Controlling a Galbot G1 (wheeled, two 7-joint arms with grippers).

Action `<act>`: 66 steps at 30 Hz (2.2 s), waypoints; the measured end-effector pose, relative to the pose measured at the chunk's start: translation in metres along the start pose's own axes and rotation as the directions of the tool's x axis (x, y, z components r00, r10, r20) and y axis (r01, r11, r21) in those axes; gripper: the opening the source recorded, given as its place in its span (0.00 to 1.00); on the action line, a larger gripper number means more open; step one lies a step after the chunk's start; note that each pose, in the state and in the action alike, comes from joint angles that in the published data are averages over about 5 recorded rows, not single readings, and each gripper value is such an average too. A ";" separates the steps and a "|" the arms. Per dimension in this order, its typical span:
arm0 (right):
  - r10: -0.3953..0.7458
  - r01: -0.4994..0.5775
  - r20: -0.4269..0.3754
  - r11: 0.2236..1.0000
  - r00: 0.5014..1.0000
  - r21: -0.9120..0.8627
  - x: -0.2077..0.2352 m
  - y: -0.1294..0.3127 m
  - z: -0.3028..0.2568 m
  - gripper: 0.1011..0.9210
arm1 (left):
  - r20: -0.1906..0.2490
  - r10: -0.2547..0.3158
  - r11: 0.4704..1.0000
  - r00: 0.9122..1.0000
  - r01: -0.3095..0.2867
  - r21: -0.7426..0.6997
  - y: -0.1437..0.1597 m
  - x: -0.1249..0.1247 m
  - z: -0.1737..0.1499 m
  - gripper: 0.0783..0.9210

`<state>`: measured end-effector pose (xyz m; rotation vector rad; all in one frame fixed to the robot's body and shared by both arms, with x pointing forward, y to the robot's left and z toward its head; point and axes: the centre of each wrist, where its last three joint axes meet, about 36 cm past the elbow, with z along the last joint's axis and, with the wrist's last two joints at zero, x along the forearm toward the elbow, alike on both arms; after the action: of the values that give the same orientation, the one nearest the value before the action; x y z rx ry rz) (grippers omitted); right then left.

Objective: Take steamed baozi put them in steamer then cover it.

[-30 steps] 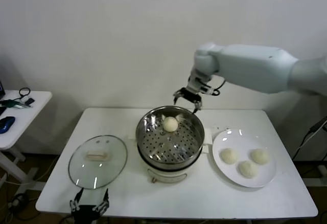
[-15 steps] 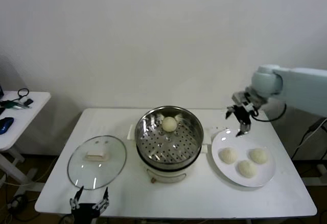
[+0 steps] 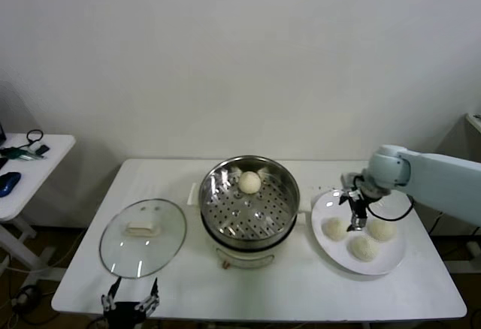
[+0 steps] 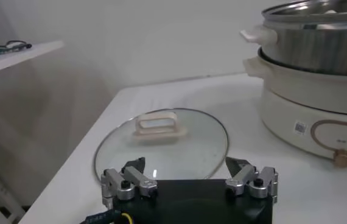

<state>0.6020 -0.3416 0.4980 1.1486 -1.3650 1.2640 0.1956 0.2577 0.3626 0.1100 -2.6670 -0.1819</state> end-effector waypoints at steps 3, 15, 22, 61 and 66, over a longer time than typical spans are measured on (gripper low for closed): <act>0.005 -0.005 -0.005 1.000 1.000 -0.020 -0.013 0.002 0.000 0.88 | -0.002 -0.001 1.000 1.000 0.001 -0.001 0.000 0.000 0.001 0.88; 0.019 -0.017 0.016 0.997 1.000 -0.079 -0.038 0.002 -0.005 0.81 | -0.003 0.000 1.000 1.000 0.000 -0.004 -0.001 0.000 0.002 0.88; 0.007 -0.003 0.039 0.995 0.999 -0.098 -0.037 -0.001 -0.007 0.67 | 0.000 -0.002 1.000 1.000 0.002 -0.005 0.000 0.000 0.001 0.88; 0.062 -0.117 0.296 0.978 0.953 0.173 0.202 -0.041 -0.245 0.63 | 0.018 0.005 1.000 1.000 -0.005 0.001 -0.002 0.002 -0.006 0.88; 0.044 -0.101 0.281 0.976 0.959 0.191 0.164 -0.033 -0.273 0.63 | 0.012 0.003 1.000 1.000 -0.003 0.002 -0.002 0.001 -0.003 0.88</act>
<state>0.6194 -0.0775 0.6787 1.4730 -1.5180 1.3593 0.1961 0.2552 0.3659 0.1053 -2.6794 -0.1795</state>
